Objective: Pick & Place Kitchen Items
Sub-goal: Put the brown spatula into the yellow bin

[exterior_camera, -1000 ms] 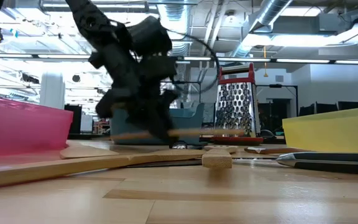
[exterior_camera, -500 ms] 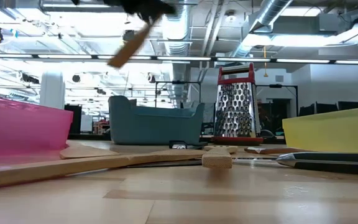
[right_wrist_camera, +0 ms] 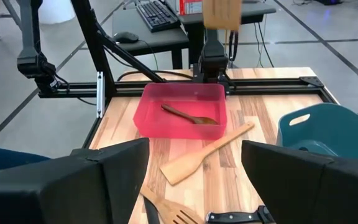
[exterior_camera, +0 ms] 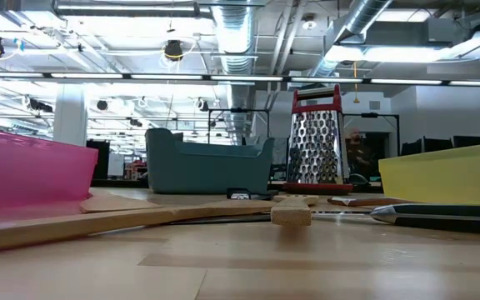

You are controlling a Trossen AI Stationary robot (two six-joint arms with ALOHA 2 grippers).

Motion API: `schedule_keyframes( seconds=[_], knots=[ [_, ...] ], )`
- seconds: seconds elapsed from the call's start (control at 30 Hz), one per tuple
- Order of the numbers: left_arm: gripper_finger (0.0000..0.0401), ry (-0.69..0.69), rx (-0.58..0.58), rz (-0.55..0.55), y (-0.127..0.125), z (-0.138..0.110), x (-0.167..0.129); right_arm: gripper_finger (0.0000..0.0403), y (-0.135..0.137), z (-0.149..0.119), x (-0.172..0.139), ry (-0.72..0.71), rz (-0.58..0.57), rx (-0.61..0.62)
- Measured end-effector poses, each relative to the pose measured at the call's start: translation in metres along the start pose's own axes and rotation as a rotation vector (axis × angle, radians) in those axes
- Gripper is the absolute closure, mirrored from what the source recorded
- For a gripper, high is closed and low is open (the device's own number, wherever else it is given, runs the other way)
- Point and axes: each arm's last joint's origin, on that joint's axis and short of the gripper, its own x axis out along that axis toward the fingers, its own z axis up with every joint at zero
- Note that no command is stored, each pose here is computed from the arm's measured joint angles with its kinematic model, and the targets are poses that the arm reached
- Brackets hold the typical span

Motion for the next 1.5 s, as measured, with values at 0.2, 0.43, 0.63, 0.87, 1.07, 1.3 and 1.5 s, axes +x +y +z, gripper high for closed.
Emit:
schedule_keyframes(
  seconds=[0.2, 0.43, 0.63, 0.87, 1.07, 1.3, 1.5],
  knots=[
    [0.0343, -0.242, 0.003, -0.223, -0.012, 0.027, -0.005, 0.0137, 0.0, 0.0, 0.0, 0.0, 0.0, 0.0],
    [0.0343, -0.302, 0.016, -0.245, -0.015, 0.033, -0.006, 0.0137, 0.0, 0.0, 0.0, 0.001, 0.0, 0.0],
    [0.0343, -0.273, 0.003, -0.242, -0.014, 0.029, -0.003, 0.0137, 0.0, 0.0, 0.0, 0.002, 0.0, -0.017],
    [0.0343, -0.013, -0.006, -0.144, -0.005, -0.005, 0.01, 0.0137, 0.0, 0.0, 0.0, 0.003, 0.0, -0.026],
    [0.0343, 0.254, 0.179, 0.294, 0.015, -0.041, 0.021, 0.0137, 0.0, -0.001, 0.0, 0.006, 0.0, -0.027],
    [0.0343, 0.562, 0.528, 0.951, 0.044, -0.072, 0.028, 0.0137, 0.0, -0.001, 0.0, 0.007, 0.0, -0.024],
    [0.0343, 0.793, 0.705, 1.179, 0.065, -0.093, 0.029, 0.0137, 0.0, -0.001, 0.0, 0.006, 0.0, -0.024]
  ],
)
